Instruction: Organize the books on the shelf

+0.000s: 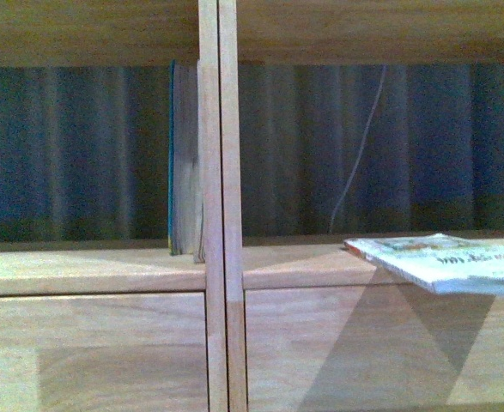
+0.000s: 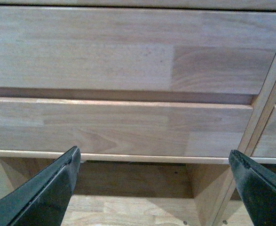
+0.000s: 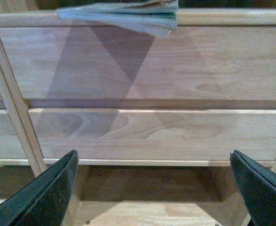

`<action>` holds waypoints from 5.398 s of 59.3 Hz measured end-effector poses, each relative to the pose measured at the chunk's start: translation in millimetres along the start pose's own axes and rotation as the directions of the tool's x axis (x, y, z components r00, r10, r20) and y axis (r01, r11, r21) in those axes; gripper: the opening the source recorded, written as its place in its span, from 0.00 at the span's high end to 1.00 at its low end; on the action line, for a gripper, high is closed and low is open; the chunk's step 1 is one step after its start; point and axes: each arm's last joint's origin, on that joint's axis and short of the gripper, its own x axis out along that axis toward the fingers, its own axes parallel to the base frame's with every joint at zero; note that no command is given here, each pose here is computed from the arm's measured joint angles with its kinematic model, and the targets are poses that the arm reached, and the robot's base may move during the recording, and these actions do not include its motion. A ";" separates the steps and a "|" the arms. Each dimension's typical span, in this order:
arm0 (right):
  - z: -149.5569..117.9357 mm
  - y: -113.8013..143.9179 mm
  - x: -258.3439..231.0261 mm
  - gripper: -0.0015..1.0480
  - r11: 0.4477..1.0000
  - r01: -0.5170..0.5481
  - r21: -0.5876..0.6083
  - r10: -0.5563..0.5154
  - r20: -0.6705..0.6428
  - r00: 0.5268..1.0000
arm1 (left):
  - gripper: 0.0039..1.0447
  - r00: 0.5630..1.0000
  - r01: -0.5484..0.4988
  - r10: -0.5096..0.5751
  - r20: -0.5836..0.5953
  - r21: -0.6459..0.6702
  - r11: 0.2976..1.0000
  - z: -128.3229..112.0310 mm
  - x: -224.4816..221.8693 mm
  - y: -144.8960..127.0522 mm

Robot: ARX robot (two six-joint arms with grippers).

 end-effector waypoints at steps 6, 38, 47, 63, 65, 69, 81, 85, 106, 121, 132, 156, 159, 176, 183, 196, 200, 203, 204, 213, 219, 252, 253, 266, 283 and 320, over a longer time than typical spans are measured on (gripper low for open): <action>0.0 0.0 0.0 0.07 1.000 0.000 0.000 0.000 0.000 1.000 | 0.07 1.000 0.000 0.000 0.000 0.000 1.000 0.0 0.0 0.0; 5.7 0.2 18.9 0.07 0.962 0.149 0.229 -0.107 -0.184 0.977 | 0.07 1.000 0.000 0.000 0.000 0.000 1.000 0.0 0.0 0.0; 31.7 1.0 51.4 0.07 0.877 0.111 0.467 0.025 -0.275 0.961 | 0.07 1.000 0.000 0.000 0.000 0.000 1.000 0.0 0.0 0.0; 56.1 18.0 116.9 0.07 0.669 0.167 0.725 0.152 -0.354 0.923 | 0.07 1.000 0.000 0.000 0.000 0.000 1.000 0.0 0.0 0.0; 59.7 22.9 126.7 0.07 0.639 0.174 0.750 0.160 -0.351 0.923 | 0.07 1.000 0.000 0.000 0.000 0.000 1.000 0.0 0.0 0.0; 65.1 31.5 140.8 0.07 0.598 0.177 0.782 0.177 -0.344 0.922 | 0.07 1.000 0.000 0.000 0.000 0.000 1.000 0.0 0.0 0.0; 67.2 46.8 175.1 0.07 0.500 0.225 0.836 0.172 -0.351 0.920 | 0.07 1.000 0.000 0.000 0.000 0.000 1.000 0.0 0.0 0.0; 67.6 47.5 183.7 0.07 0.476 0.237 0.847 0.165 -0.350 0.922 | 0.07 1.000 0.000 0.000 0.000 0.000 1.000 0.0 0.0 0.0; 64.1 49.3 211.0 0.07 0.422 0.274 0.864 0.112 -0.350 0.930 | 0.07 1.000 0.000 0.000 0.000 0.000 1.000 0.0 0.0 0.0; 56.7 45.7 224.9 0.12 0.416 0.310 0.855 0.075 -0.372 0.925 | 0.07 1.000 0.000 0.000 0.000 0.000 1.000 0.0 0.0 0.0; 60.3 43.5 228.3 0.39 0.414 0.280 0.866 0.072 -0.337 0.939 | 0.07 1.000 0.000 0.000 0.000 0.000 1.000 0.0 0.0 0.0; 67.7 40.7 226.5 0.92 0.431 0.239 0.870 0.074 -0.298 0.952 | 0.07 1.000 0.000 0.000 0.000 0.000 1.000 0.0 0.0 0.0; 69.4 39.6 224.3 0.93 0.439 0.229 0.869 0.077 -0.290 0.954 | 0.07 1.000 0.000 0.000 0.000 0.000 1.000 0.0 0.0 0.0; 87.1 18.3 204.1 0.93 0.480 0.121 0.869 0.117 -0.200 0.973 | 0.07 1.000 0.000 0.000 0.000 0.000 1.000 0.0 0.0 0.0; 103.5 6.8 190.6 0.93 0.503 0.016 0.864 0.167 -0.115 0.979 | 0.07 1.000 0.000 0.000 0.000 0.000 1.000 0.0 0.0 0.0; 146.1 -17.0 147.7 0.93 0.570 -0.243 0.785 0.293 0.082 0.953 | 0.07 1.000 0.000 0.000 0.000 0.000 1.000 0.0 0.0 0.0; 158.2 -22.7 132.4 0.93 0.589 -0.306 0.748 0.322 0.130 0.938 | 0.07 1.000 0.000 0.000 0.000 0.000 1.000 0.0 0.0 0.0; 165.7 -25.4 123.3 0.93 0.601 -0.343 0.722 0.338 0.159 0.927 | 0.07 1.000 0.000 0.000 0.000 0.000 1.000 0.0 0.0 0.0; 169.1 -26.5 118.9 0.93 0.607 -0.360 0.709 0.346 0.172 0.922 | 0.07 1.000 0.000 0.000 0.000 0.000 1.000 0.0 0.0 0.0; 185.6 -26.9 98.7 0.93 0.613 -0.468 0.637 0.415 0.244 0.877 | 0.07 1.000 0.000 0.000 0.000 0.000 1.000 0.0 0.0 0.0; 194.4 -24.3 90.1 0.93 0.599 -0.529 0.601 0.449 0.294 0.844 | 0.07 1.000 0.000 0.000 0.000 0.000 1.000 0.0 0.0 0.0; 241.5 75.4 95.7 0.93 0.525 -0.655 0.544 0.588 0.324 0.741 | 0.07 0.997 0.075 -0.072 0.033 -0.109 0.991 11.1 9.4 3.6; 242.0 77.8 96.1 0.93 0.525 -0.656 0.542 0.591 0.322 0.739 | 0.07 0.997 0.077 -0.073 0.037 -0.118 0.990 13.2 10.9 4.4; 248.8 104.4 96.6 0.93 0.509 -0.692 0.512 0.636 0.318 0.703 | 0.07 0.979 0.189 -0.163 0.126 -0.238 0.953 65.6 41.4 19.2; 245.8 129.4 96.0 0.93 0.496 -0.705 0.507 0.668 0.296 0.683 | 0.07 0.829 0.560 -0.410 0.381 -0.548 0.621 133.9 67.3 -5.8; 226.6 147.1 85.4 0.93 0.405 -0.755 0.516 0.761 0.268 0.591 | 0.07 0.696 0.706 -0.536 0.478 -0.592 0.388 178.1 91.1 -80.0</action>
